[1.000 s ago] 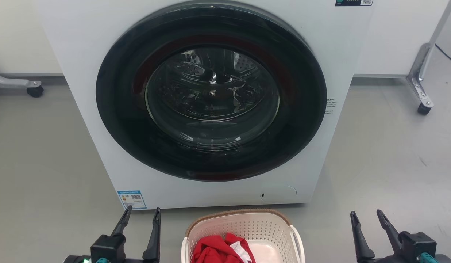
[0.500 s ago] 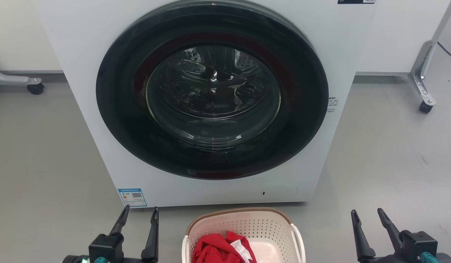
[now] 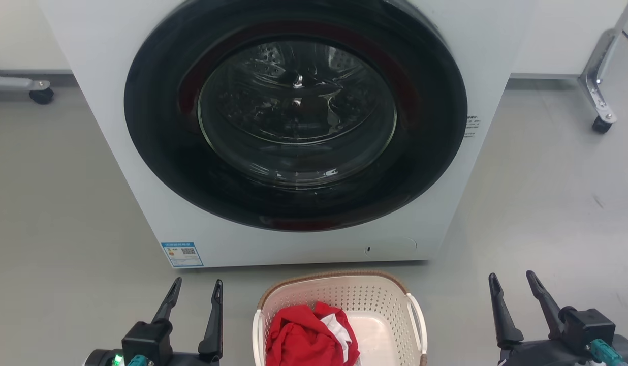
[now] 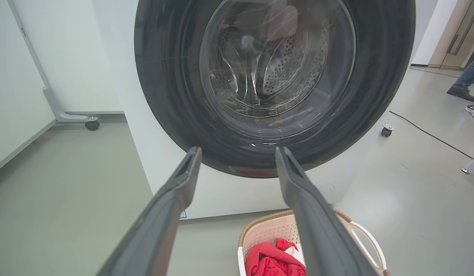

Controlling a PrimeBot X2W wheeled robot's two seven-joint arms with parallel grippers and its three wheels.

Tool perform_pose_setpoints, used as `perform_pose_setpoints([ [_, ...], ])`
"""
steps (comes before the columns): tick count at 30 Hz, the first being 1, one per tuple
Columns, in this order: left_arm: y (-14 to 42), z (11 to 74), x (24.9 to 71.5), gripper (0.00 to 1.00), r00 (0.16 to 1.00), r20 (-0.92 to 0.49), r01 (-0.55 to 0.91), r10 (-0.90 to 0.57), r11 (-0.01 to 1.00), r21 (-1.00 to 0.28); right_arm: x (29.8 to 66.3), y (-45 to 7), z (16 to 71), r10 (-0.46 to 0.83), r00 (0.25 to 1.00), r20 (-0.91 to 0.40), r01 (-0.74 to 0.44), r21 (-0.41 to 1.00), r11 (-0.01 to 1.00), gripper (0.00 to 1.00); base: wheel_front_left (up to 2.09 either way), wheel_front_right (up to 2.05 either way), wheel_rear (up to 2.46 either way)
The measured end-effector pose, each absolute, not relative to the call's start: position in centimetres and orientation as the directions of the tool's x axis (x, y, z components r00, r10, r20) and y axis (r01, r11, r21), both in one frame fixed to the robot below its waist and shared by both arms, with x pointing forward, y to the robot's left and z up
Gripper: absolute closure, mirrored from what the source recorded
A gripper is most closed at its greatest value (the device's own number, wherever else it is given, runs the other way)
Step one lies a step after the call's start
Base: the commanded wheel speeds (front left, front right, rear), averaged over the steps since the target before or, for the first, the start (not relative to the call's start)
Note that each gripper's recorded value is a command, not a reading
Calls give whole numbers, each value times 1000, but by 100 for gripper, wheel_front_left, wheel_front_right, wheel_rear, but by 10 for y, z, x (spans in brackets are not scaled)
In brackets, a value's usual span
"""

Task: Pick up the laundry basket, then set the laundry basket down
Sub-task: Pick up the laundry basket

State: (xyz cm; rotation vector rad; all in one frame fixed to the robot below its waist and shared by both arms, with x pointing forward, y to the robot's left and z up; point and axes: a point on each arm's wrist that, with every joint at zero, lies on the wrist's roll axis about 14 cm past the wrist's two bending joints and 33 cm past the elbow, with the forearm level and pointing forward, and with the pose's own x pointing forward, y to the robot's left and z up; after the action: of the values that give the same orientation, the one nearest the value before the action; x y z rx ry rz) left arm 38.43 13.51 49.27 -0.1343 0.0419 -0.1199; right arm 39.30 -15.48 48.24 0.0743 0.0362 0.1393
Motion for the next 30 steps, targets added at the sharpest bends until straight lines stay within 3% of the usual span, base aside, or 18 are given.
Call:
perform_pose_setpoints([
  [30,126,408,468,0,971,-211,71,-115,976,-207,475,-150,404,144,974,-173,-127,108,986,0,0,0,0],
])
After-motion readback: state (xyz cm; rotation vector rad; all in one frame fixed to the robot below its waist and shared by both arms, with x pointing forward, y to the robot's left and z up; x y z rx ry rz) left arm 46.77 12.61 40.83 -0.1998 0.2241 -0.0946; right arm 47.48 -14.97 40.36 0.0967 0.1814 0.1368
